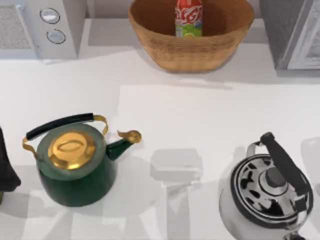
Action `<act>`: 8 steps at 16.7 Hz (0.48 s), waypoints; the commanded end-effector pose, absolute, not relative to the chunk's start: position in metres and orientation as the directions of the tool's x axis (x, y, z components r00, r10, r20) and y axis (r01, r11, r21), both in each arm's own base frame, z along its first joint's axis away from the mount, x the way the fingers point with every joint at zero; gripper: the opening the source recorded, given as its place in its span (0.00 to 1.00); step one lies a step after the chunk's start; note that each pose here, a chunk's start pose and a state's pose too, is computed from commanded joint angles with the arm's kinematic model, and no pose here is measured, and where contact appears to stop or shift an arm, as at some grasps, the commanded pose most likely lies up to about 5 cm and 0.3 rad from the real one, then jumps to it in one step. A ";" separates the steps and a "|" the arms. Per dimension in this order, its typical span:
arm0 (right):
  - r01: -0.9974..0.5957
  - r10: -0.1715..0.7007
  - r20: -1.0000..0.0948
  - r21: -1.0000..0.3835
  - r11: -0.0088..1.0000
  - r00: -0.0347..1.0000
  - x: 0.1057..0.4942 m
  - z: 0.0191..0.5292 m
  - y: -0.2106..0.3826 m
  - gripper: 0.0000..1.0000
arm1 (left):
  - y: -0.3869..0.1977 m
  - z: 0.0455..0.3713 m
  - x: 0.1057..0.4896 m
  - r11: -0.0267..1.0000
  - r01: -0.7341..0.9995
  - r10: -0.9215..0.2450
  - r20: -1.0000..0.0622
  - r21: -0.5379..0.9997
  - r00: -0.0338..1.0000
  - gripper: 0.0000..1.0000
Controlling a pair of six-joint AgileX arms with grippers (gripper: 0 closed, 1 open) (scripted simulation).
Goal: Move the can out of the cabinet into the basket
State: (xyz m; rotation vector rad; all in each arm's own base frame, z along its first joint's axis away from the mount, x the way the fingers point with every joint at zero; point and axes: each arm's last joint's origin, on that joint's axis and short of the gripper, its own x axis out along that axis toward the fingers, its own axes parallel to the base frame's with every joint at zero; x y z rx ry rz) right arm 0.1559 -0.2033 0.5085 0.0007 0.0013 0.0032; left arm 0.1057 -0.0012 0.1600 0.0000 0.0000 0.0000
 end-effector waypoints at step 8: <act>-0.002 0.002 0.003 -0.005 1.000 1.000 0.160 0.512 -0.198 1.00 | -0.001 0.160 0.106 1.000 0.000 0.000 0.000 0.000 1.000 1.00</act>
